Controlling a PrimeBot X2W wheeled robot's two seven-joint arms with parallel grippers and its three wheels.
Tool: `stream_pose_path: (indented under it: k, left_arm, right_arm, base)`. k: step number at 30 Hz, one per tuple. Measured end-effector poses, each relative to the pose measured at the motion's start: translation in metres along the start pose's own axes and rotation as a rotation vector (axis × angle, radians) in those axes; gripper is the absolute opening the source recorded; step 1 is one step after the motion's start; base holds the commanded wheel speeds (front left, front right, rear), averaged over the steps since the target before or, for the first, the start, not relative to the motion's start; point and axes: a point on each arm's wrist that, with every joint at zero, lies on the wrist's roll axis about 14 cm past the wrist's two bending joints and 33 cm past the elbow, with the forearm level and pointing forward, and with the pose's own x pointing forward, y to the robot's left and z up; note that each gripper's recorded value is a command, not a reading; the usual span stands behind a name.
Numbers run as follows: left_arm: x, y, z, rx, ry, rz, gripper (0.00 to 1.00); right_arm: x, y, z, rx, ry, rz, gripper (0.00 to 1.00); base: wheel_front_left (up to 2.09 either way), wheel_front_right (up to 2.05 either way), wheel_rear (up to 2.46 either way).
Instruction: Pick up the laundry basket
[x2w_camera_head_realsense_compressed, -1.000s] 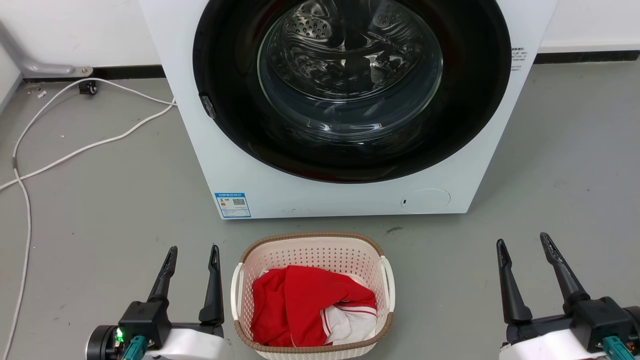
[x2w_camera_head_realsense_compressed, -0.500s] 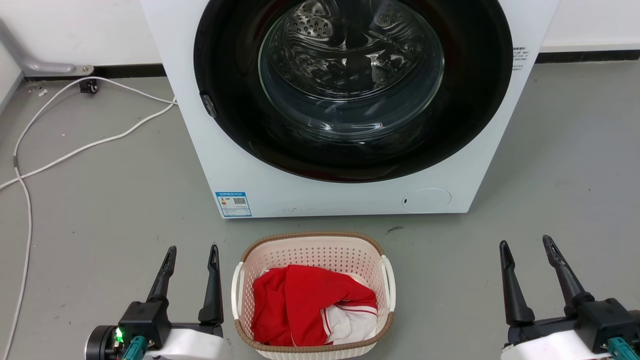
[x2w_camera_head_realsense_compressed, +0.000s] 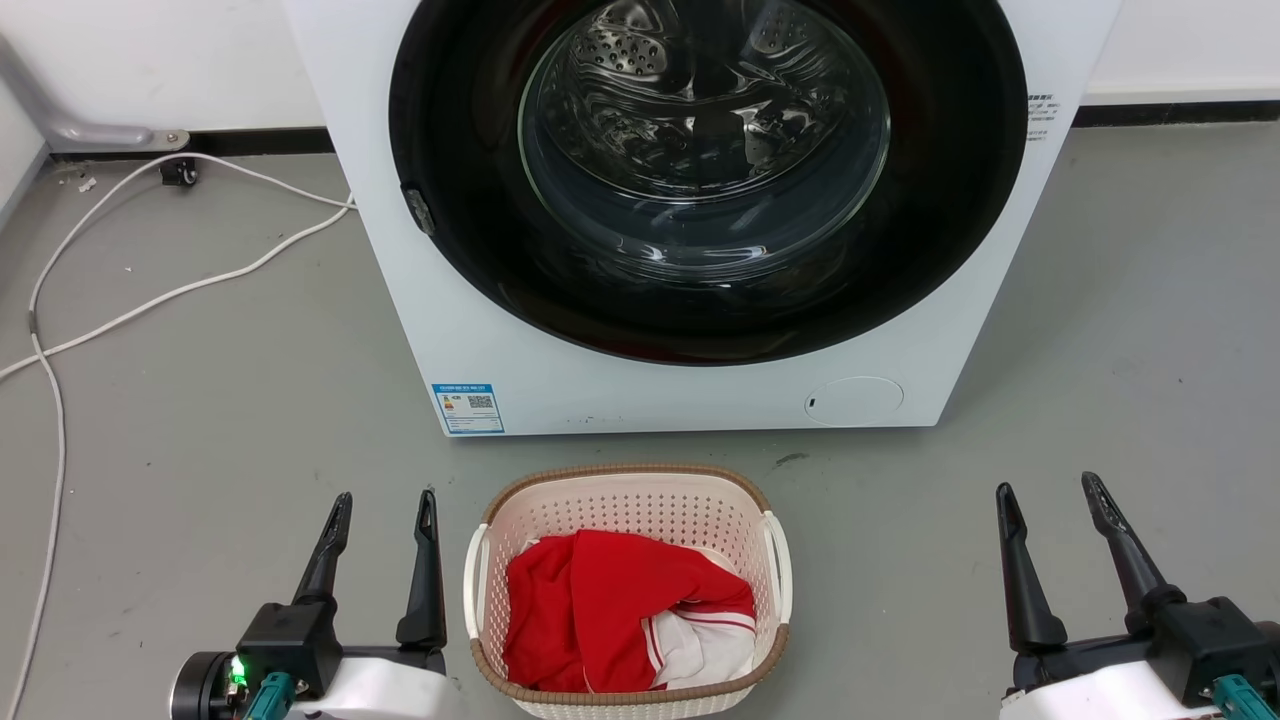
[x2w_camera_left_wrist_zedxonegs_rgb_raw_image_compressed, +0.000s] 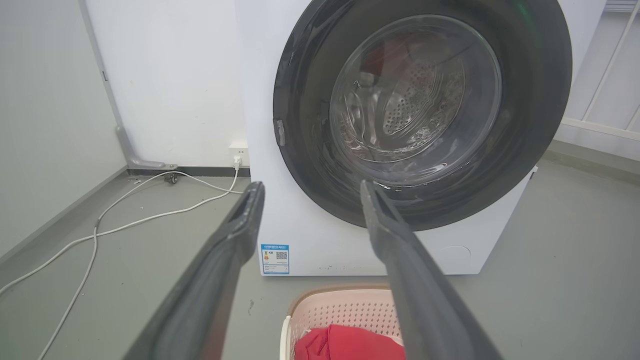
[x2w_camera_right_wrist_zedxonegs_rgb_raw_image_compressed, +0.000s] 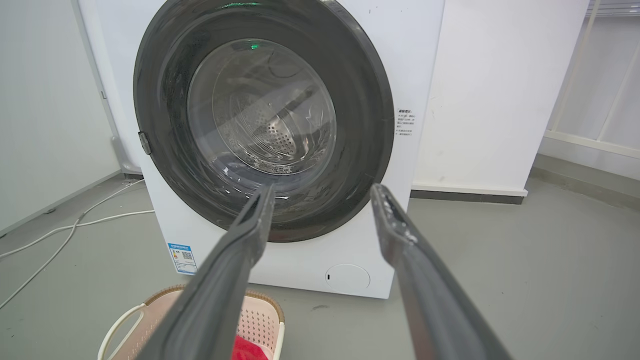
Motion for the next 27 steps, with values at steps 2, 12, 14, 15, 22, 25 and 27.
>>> stream_pose_path:
  k: [2, 12, 14, 15, 22, 25, 27]
  left_arm:
    - [0.000, 0.000, 0.000, 0.000, 0.000, 0.000, 1.00]
    - [-0.001, 0.002, -0.002, -0.002, 0.006, 0.005, 1.00]
    - [-0.001, 0.003, -0.003, -0.003, 0.010, 0.010, 1.00]
    - [-0.001, 0.004, -0.004, -0.003, 0.012, 0.014, 1.00]
    - [0.007, 0.013, -0.014, -0.002, 0.042, 0.028, 1.00]
    - [0.015, 0.015, -0.023, 0.009, 0.067, 0.024, 1.00]
    - [0.024, 0.018, -0.028, 0.017, 0.082, 0.022, 1.00]
  right_arm:
    - [0.000, 0.000, 0.000, 0.000, 0.000, 0.001, 1.00]
    - [0.000, 0.001, 0.000, 0.001, 0.001, 0.004, 1.00]
    - [0.001, 0.002, -0.001, 0.002, 0.003, 0.005, 1.00]
    - [0.001, 0.002, -0.002, 0.002, 0.005, 0.006, 1.00]
    - [0.010, 0.015, -0.012, 0.009, 0.030, 0.047, 1.00]
    - [0.017, 0.024, -0.022, 0.006, 0.059, 0.079, 1.00]
    - [0.025, 0.032, -0.031, 0.000, 0.081, 0.106, 1.00]
  base:
    - [0.00, 0.00, 0.00]
    - [0.00, 0.00, 0.00]
    - [0.00, 0.00, 0.00]
    - [0.00, 0.00, 0.00]
    - [0.00, 0.00, 0.00]
    - [0.00, 0.00, 0.00]
    - [0.00, 0.00, 0.00]
